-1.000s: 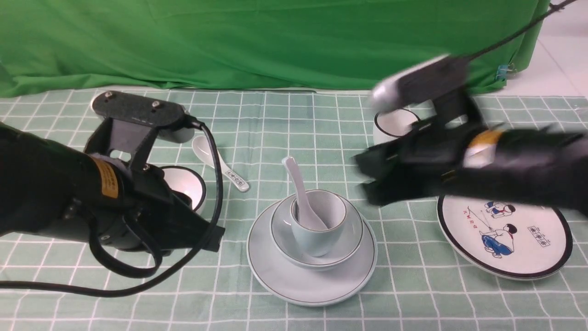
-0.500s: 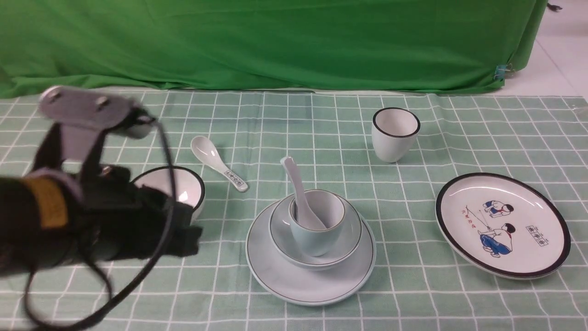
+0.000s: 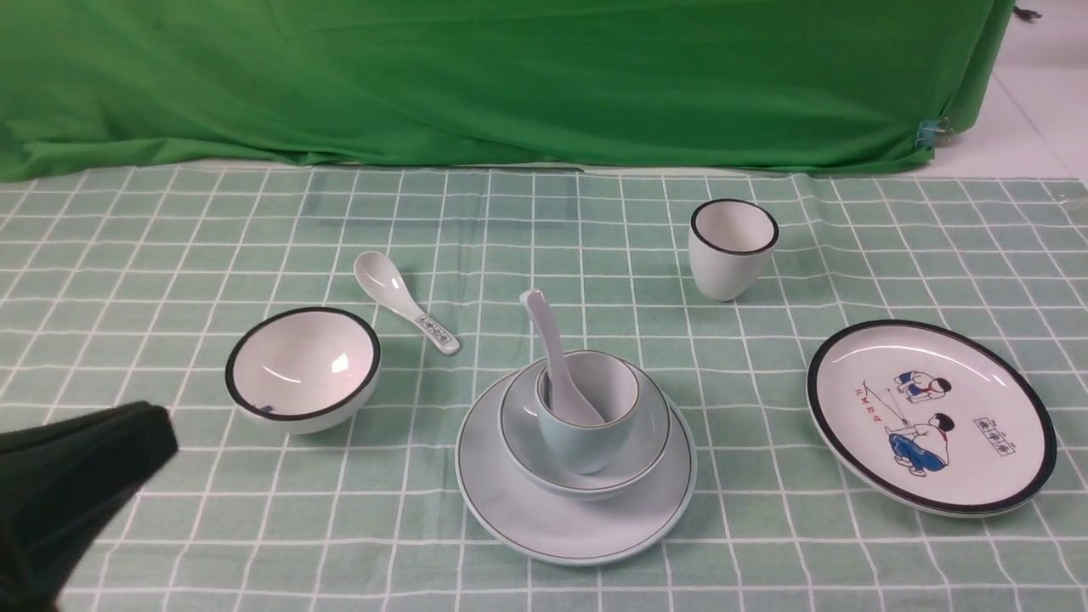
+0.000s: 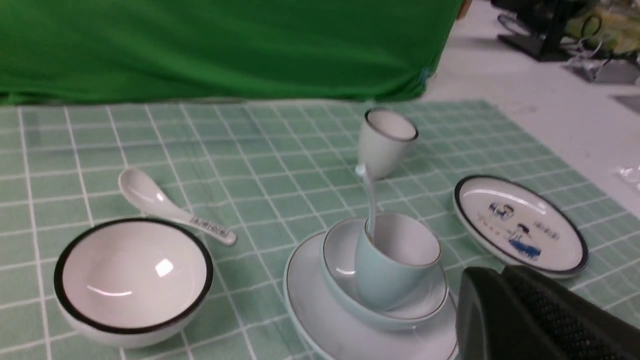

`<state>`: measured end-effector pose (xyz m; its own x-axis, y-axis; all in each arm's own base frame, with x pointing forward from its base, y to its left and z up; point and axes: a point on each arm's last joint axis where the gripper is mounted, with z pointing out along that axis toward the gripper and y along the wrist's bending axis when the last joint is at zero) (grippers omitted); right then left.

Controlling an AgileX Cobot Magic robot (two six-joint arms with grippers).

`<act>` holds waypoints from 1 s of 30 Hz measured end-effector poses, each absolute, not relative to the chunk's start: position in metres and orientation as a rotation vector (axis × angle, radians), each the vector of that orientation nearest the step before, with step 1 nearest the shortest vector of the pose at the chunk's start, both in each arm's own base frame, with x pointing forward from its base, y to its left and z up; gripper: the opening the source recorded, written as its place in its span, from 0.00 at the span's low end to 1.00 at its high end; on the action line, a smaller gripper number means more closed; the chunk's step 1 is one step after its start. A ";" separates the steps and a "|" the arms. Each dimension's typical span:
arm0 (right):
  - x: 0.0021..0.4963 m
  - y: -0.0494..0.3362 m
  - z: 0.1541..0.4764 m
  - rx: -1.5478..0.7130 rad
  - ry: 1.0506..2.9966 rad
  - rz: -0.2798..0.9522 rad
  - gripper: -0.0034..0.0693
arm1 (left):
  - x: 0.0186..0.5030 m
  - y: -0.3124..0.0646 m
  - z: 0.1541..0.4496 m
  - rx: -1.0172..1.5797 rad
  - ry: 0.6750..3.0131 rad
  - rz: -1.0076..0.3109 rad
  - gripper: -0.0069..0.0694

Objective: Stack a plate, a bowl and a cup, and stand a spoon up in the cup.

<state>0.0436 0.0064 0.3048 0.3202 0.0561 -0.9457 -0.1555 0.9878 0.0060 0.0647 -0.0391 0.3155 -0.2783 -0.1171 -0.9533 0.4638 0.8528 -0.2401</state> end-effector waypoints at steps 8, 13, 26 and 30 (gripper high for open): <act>0.044 0.007 0.303 -0.095 1.256 0.140 0.19 | 0.058 -0.035 0.320 0.261 1.716 -0.584 0.10; 0.044 0.007 0.303 -0.096 1.257 0.140 0.21 | 0.058 -0.035 0.320 0.264 1.715 -0.582 0.10; 0.044 0.007 0.303 -0.096 1.258 0.140 0.25 | 0.046 -0.021 0.285 0.248 1.524 -0.379 0.11; 0.044 0.007 0.303 -0.095 1.257 0.140 0.27 | 0.052 -0.013 0.221 0.127 1.593 -0.217 0.11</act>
